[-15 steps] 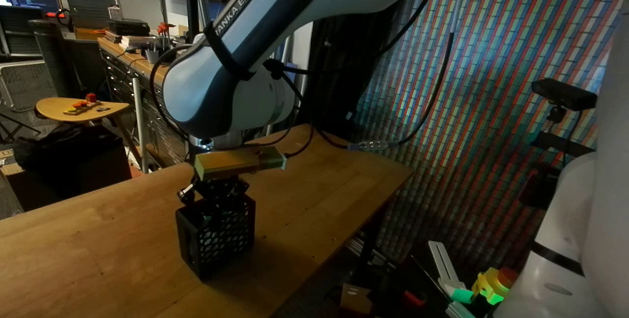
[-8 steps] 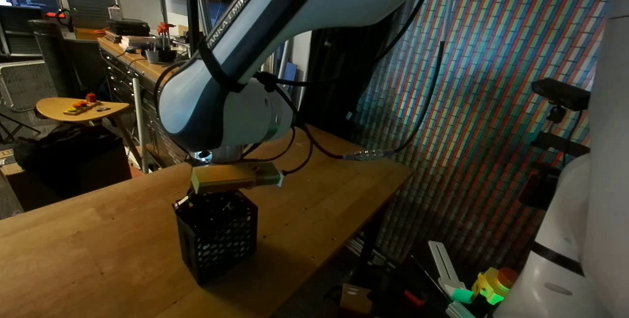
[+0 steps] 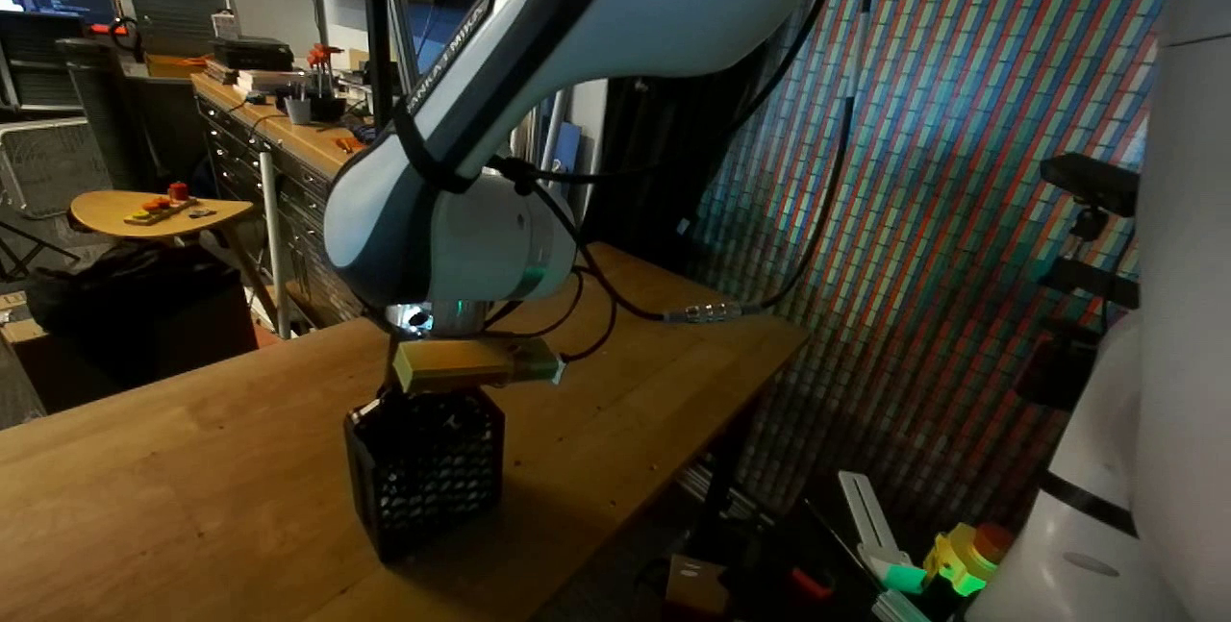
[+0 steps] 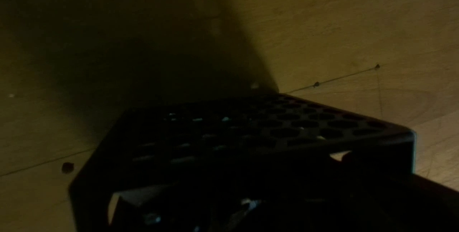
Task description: Pick up the cloth and put it in the box
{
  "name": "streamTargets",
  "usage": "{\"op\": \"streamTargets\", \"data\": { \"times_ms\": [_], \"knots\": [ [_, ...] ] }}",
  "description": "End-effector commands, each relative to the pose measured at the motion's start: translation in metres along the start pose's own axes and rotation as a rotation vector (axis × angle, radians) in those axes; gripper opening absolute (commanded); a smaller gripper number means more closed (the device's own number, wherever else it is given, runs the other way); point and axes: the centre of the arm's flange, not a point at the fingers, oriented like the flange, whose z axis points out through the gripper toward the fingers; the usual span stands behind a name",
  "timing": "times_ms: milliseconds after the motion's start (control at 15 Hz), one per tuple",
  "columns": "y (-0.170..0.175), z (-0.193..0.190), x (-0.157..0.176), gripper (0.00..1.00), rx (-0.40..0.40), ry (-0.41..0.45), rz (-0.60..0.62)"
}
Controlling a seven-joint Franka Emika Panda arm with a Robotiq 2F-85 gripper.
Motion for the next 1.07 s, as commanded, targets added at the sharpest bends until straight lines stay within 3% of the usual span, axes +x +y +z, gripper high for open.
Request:
{"op": "streamTargets", "data": {
  "times_ms": [0, 400, 867, 933, 1000],
  "knots": [
    [0.011, 0.005, 0.001, 0.08, 0.039, -0.005, -0.033],
    [0.011, -0.031, 0.004, 0.08, -0.002, -0.003, -0.054],
    [-0.012, -0.133, 0.021, 0.09, -0.1, 0.088, -0.076],
    [-0.011, -0.147, 0.022, 0.15, -0.117, 0.091, -0.075],
    [-0.008, -0.161, 0.023, 0.35, -0.128, 0.093, -0.076]
  ]
}}
